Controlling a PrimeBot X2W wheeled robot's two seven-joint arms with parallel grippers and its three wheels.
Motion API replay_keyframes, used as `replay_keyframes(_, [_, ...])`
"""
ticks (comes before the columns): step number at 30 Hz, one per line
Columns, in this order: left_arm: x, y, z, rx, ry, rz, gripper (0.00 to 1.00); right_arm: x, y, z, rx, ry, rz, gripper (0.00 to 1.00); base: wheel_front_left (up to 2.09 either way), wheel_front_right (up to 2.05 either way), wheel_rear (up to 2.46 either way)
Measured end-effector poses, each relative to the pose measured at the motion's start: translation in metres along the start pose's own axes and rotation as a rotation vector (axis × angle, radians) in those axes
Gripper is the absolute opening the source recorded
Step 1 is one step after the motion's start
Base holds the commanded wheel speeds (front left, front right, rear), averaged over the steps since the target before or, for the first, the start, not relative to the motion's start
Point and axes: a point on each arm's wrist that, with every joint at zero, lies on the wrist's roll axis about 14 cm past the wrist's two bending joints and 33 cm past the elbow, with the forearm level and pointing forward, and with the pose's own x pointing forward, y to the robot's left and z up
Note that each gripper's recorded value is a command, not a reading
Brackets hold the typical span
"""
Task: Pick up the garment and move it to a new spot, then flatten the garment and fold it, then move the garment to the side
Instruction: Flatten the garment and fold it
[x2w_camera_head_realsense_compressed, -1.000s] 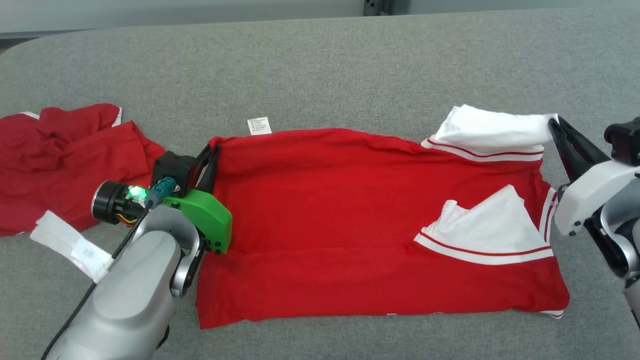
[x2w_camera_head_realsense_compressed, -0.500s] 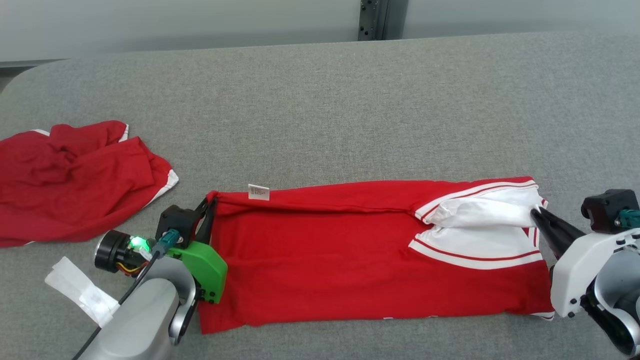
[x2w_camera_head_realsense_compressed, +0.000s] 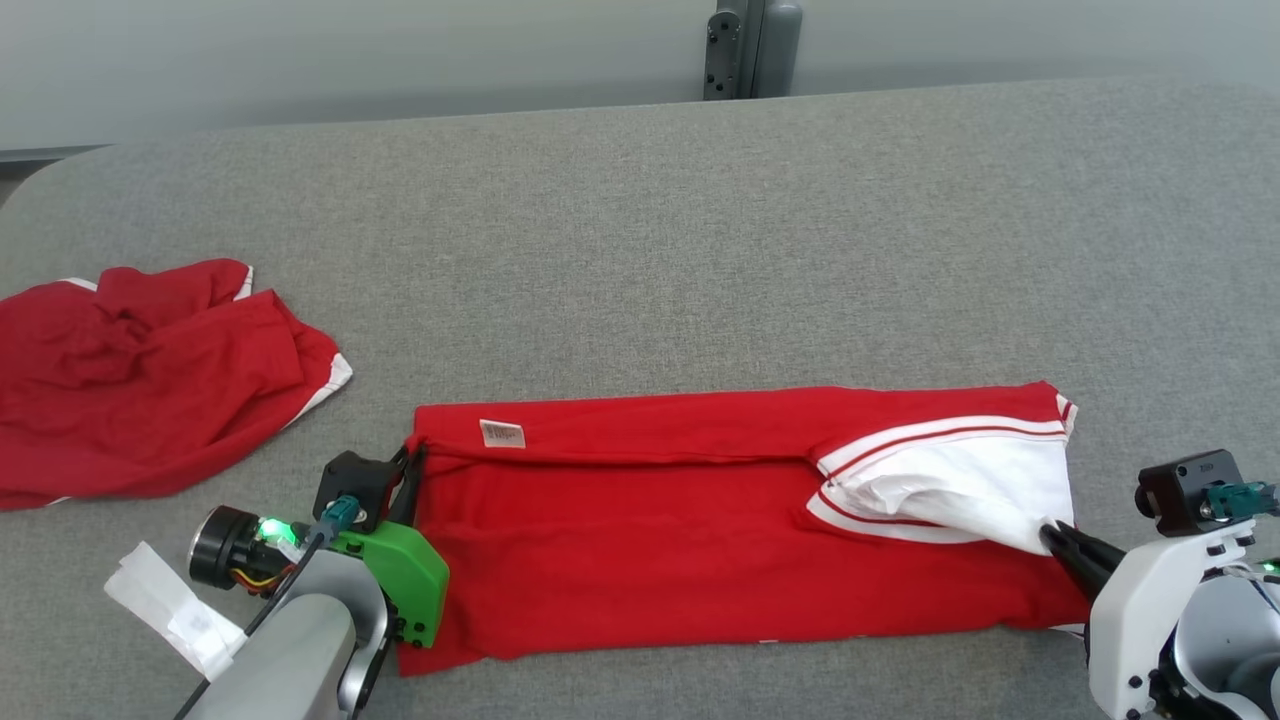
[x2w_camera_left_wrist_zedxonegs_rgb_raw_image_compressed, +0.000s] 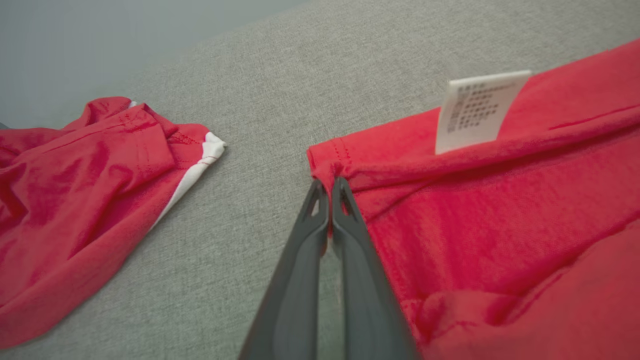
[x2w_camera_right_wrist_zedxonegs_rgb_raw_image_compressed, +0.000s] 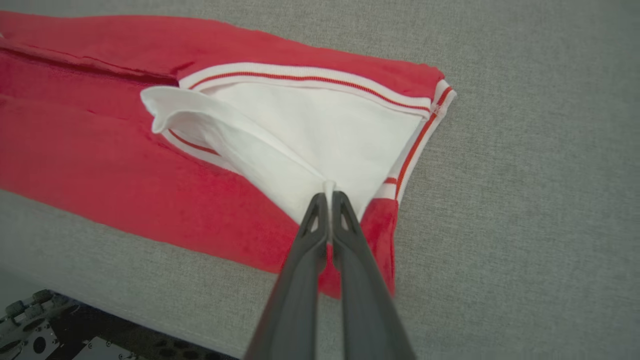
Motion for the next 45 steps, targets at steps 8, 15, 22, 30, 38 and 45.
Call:
replay_keyframes(8, [-0.005, 0.003, -0.007, -0.061, 0.013, 0.047, 1.00, -0.005, 0.004, -0.019, 0.030, 0.061, -0.006, 1.00, 0.00, 0.00, 0.00])
replay_keyframes(15, [-0.020, 0.012, 0.016, -0.251, -0.106, 0.126, 1.00, -0.010, 0.005, 0.000, 0.067, -0.058, -0.022, 1.00, 0.00, 0.00, 0.00])
replay_keyframes(22, [-0.063, 0.015, 0.066, -0.389, -0.354, 0.146, 1.00, -0.014, 0.002, 0.011, 0.201, -0.149, -0.045, 1.00, 0.00, 0.00, 0.00])
replay_keyframes(30, [-0.104, 0.011, 0.080, -0.433, -0.476, 0.158, 1.00, -0.009, -0.015, 0.001, 0.346, -0.126, -0.093, 1.00, 0.00, 0.00, 0.00])
replay_keyframes(38, [-0.119, 0.005, 0.067, -0.438, -0.472, 0.168, 1.00, 0.004, -0.030, 0.004, 0.370, -0.065, -0.132, 1.00, 0.00, 0.00, 0.00])
replay_keyframes(45, [-0.121, 0.009, 0.057, -0.426, -0.450, 0.195, 1.00, 0.022, -0.031, -0.003, 0.403, 0.032, -0.127, 1.00, 0.00, 0.00, 0.00])
